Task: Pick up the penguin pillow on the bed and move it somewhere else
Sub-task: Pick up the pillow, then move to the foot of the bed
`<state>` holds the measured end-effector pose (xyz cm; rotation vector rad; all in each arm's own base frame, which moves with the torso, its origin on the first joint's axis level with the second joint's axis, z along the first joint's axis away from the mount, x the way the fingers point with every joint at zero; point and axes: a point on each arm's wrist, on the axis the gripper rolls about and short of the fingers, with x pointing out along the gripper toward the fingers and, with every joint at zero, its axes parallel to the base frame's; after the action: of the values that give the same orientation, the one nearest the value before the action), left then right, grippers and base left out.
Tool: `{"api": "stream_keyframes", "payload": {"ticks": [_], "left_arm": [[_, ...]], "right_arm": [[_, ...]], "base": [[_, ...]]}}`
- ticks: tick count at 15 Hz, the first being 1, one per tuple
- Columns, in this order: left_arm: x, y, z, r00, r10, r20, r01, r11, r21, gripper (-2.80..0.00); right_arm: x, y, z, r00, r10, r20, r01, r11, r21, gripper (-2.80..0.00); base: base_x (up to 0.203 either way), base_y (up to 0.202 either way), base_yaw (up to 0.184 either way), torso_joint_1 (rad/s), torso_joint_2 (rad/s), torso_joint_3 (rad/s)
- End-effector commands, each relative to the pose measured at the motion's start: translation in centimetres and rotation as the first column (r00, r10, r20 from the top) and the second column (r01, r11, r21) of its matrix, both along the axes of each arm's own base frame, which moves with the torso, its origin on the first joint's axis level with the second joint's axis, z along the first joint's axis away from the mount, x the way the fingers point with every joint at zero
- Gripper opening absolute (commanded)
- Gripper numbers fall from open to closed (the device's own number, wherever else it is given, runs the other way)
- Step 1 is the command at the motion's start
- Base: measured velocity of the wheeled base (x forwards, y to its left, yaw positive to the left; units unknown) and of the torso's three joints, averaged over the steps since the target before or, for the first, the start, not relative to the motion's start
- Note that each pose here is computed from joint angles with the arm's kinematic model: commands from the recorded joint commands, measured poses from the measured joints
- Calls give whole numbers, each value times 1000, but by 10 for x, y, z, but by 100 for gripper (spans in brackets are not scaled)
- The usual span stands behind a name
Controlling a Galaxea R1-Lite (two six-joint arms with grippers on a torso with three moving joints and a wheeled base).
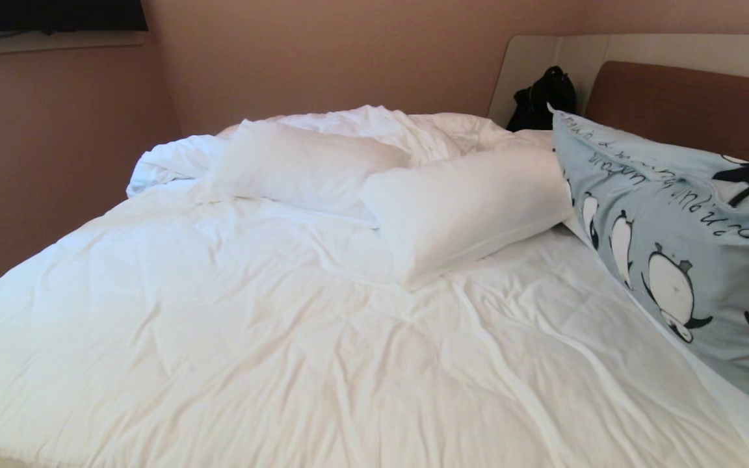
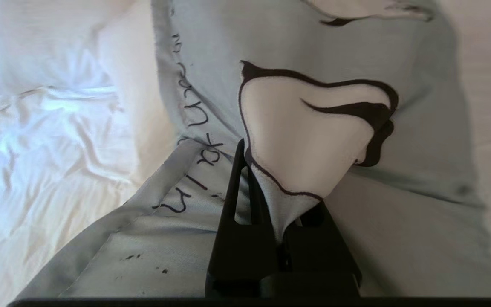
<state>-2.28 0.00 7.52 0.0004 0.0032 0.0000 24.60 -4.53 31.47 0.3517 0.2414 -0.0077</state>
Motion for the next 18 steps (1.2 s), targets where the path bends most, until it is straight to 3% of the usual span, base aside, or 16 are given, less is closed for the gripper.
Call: {"api": "stream_keyframes", "payload": {"ticks": [1,7,14,18], "left_arm": [[0,0,0,1000,0,0,0,1000,0,-280],[0,0,0,1000,0,0,0,1000,0,-280],[0,0,0,1000,0,0,0,1000,0,-280],[0,0,0,1000,0,0,0,1000,0,-280]], "right_arm": [[-6,9,8,999,30,39,-30,1000,-3,-280],[-19,37,26,979,136,153,-133,991,-30,-280],[-27,36,30,969,113,219,-111,994,-21,-280],[-17,33,24,977,7,213,2,999,-42,-280]], "base": [[0,0,0,0,0,0],[0,0,0,0,0,0],[0,0,0,0,0,0],[0,0,0,0,0,0]]}}
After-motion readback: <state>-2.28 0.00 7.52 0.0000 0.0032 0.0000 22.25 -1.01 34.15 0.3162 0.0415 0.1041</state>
